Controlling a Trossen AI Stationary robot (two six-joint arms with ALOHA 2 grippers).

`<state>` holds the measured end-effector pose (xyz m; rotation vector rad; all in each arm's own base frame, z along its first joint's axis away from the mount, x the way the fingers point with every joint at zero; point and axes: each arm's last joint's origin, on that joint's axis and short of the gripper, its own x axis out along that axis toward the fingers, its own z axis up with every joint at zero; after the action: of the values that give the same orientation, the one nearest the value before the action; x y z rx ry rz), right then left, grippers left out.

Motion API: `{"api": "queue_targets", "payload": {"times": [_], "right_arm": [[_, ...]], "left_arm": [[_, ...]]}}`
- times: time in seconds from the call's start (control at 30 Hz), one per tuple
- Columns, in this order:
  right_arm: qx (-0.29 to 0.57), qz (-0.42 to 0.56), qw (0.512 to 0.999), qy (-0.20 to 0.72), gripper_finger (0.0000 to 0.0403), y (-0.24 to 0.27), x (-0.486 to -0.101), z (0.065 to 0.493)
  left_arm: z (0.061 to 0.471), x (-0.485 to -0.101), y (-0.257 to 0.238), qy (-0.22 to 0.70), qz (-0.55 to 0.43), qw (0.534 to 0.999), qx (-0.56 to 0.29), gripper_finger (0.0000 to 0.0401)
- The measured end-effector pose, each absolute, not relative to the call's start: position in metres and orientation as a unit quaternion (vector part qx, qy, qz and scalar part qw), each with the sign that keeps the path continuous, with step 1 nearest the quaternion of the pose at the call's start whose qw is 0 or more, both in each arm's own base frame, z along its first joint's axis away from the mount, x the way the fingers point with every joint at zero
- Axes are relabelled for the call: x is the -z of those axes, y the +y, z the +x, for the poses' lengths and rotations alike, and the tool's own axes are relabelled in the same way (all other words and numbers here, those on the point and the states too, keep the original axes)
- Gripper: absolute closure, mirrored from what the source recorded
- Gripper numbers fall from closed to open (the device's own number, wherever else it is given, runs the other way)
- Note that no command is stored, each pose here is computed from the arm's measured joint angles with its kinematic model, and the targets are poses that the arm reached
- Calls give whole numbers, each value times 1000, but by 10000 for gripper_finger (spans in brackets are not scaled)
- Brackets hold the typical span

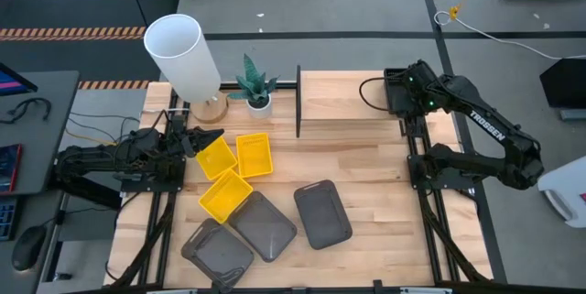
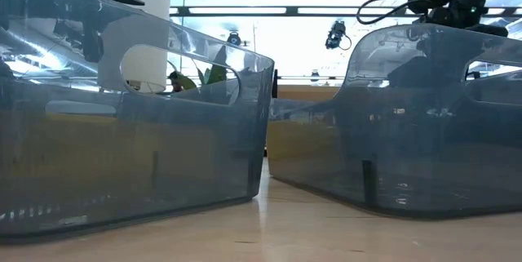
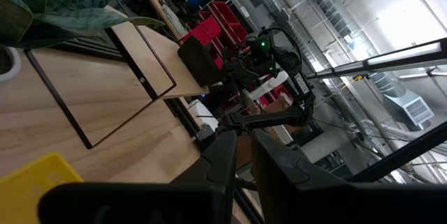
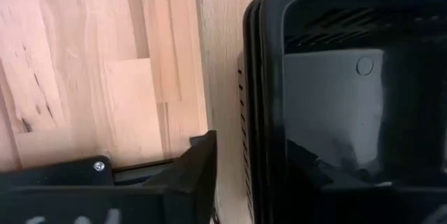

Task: Stack baskets on shelf by color
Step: Put the stacked black bins on the shelf, then stack the bottom yellow bin on the left yellow bin

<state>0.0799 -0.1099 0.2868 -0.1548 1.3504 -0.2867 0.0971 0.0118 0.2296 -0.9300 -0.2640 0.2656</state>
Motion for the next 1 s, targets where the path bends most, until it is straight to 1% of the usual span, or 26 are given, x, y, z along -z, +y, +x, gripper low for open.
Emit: {"api": "queue_targets", "payload": {"times": [0.2,0.4,0.57,0.67,0.8,1.0], "right_arm": [[163,-51,770,614,230,-108,-293,80],[191,-66,783,588,210,-105,-313,78],[221,-40,797,561,205,-100,-333,76],[223,-28,819,529,205,-94,-348,76],[214,-40,847,484,205,-85,-366,79],[213,-49,877,427,206,-77,-377,90]], "left_arm": [[97,-230,12,-127,-446,877,-127,348],[97,-230,12,-126,-446,877,-127,349],[97,-230,12,-126,-446,877,-127,349],[97,-230,12,-126,-446,877,-127,349],[97,-230,12,-126,-446,877,-127,348],[97,-230,12,-126,-446,877,-127,349]]}}
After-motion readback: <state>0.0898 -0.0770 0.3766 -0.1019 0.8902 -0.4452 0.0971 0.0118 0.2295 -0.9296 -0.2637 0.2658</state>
